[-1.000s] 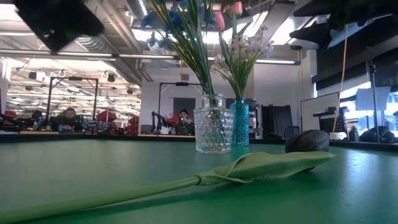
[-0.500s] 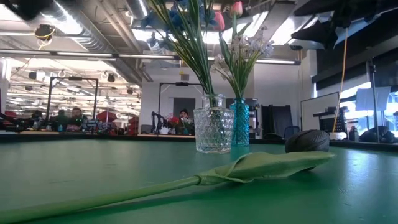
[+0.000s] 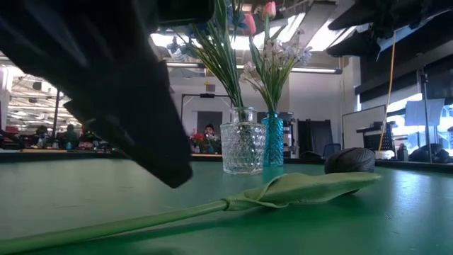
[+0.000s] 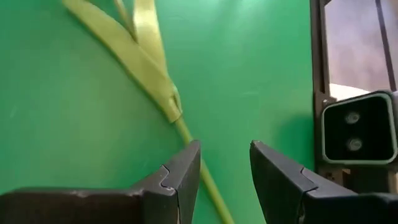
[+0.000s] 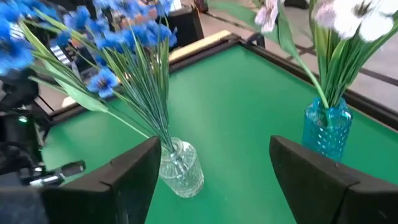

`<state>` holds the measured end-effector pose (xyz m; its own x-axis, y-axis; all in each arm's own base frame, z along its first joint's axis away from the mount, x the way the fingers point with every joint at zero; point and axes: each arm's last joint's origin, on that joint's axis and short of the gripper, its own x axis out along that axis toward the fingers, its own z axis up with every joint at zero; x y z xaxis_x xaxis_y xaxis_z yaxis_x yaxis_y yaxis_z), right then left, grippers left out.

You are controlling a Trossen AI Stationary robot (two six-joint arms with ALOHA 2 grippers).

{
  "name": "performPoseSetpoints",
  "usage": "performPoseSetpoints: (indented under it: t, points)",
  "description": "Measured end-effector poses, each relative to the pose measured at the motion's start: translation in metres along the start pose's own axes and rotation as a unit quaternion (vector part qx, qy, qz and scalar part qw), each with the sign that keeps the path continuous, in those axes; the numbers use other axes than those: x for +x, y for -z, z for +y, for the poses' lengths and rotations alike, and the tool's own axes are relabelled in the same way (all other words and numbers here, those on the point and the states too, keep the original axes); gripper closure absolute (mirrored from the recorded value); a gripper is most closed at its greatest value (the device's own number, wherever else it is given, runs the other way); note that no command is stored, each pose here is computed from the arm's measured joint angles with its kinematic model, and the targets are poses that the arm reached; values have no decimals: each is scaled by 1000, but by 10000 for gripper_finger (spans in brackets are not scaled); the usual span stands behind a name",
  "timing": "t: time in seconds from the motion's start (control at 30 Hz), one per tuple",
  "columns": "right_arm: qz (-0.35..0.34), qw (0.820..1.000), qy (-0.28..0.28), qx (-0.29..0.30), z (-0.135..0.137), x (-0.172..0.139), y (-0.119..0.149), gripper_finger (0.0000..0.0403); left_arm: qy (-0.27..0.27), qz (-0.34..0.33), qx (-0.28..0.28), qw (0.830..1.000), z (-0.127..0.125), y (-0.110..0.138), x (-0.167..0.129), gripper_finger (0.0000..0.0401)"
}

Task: Sort flowers into vase by color
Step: Put the black flowers into the transparent vase

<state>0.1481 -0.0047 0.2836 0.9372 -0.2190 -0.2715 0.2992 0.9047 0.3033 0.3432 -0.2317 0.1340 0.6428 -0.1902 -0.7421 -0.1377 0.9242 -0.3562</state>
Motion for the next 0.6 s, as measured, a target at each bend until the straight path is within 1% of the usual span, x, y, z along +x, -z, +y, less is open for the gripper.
performPoseSetpoints:
  t: [0.07,0.13,0.37,0.5,0.6]
  points:
    - [6,1000,3,-1,0,3,1,104,1,-2,0,1000,-3,-2,4,266]
    - [10,1000,5,-2,1,5,2,104,-10,4,2,1000,-5,-1,9,266]
    - [23,1000,10,-5,1,12,5,104,-93,28,16,995,-5,-1,33,266]
    - [24,1000,11,-6,1,13,5,104,-145,23,20,989,-3,-3,34,267]
    - [23,1000,15,-6,1,13,5,104,-181,19,26,983,0,-4,31,285]
